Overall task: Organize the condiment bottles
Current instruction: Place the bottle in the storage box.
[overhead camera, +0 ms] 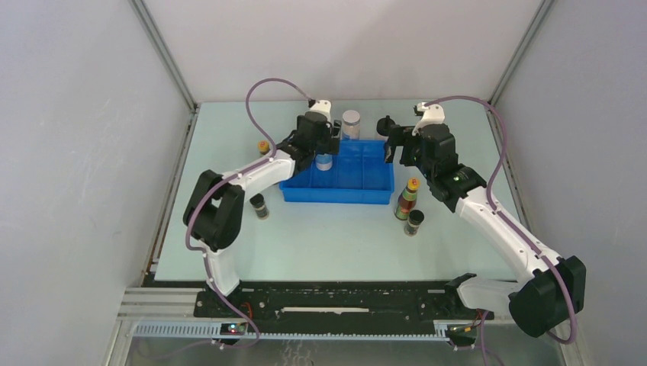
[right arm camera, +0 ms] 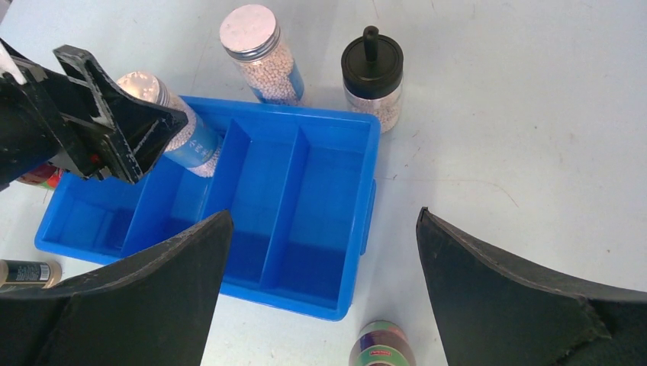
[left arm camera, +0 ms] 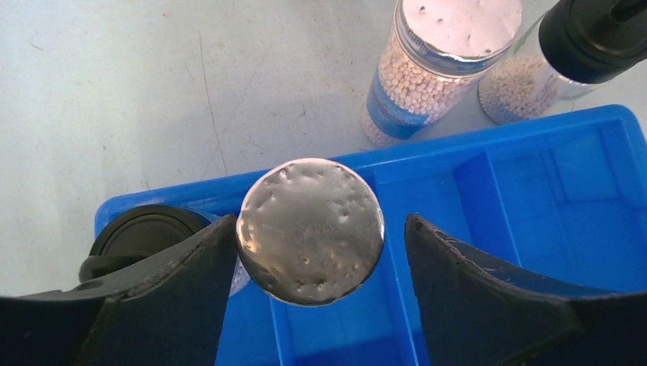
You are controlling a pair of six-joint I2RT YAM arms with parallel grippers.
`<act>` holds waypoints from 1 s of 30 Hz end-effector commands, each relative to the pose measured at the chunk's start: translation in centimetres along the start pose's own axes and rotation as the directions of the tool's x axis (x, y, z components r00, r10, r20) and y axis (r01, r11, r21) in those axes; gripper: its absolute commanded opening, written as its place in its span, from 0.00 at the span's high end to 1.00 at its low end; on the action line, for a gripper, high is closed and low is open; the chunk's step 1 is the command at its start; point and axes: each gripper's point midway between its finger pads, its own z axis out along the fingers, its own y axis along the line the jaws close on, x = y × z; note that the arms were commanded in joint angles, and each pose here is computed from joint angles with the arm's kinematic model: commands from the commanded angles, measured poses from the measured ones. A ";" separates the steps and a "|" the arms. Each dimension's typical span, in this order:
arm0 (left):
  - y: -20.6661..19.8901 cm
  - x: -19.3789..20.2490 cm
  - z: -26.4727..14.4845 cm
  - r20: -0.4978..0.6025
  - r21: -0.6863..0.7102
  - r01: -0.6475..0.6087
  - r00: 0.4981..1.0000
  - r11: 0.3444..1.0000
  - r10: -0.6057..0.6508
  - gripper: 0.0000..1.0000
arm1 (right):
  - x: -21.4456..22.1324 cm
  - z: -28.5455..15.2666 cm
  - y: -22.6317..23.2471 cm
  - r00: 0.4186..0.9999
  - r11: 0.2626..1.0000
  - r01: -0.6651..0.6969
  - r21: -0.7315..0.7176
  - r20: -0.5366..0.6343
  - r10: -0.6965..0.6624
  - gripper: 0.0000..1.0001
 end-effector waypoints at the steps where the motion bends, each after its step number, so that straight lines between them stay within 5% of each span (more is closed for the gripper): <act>1: -0.5 -2.9 0.0 0.045 0.004 0.021 0.999 1.000 -0.021 0.15 | -0.8 0.0 -0.1 1.000 1.000 -0.002 0.002 0.029 0.002 0.00; 18: 0.0 -13.5 -5.7 0.218 -0.008 -0.009 0.976 1.000 0.011 0.12 | -2.8 -1.4 0.4 0.996 0.999 -0.011 -0.038 0.090 0.014 0.00; 30: 4.1 -14.4 -13.3 0.241 -0.114 0.066 0.970 0.991 -0.037 0.09 | -4.6 -0.9 2.0 0.996 0.995 0.004 -0.095 0.093 0.005 0.00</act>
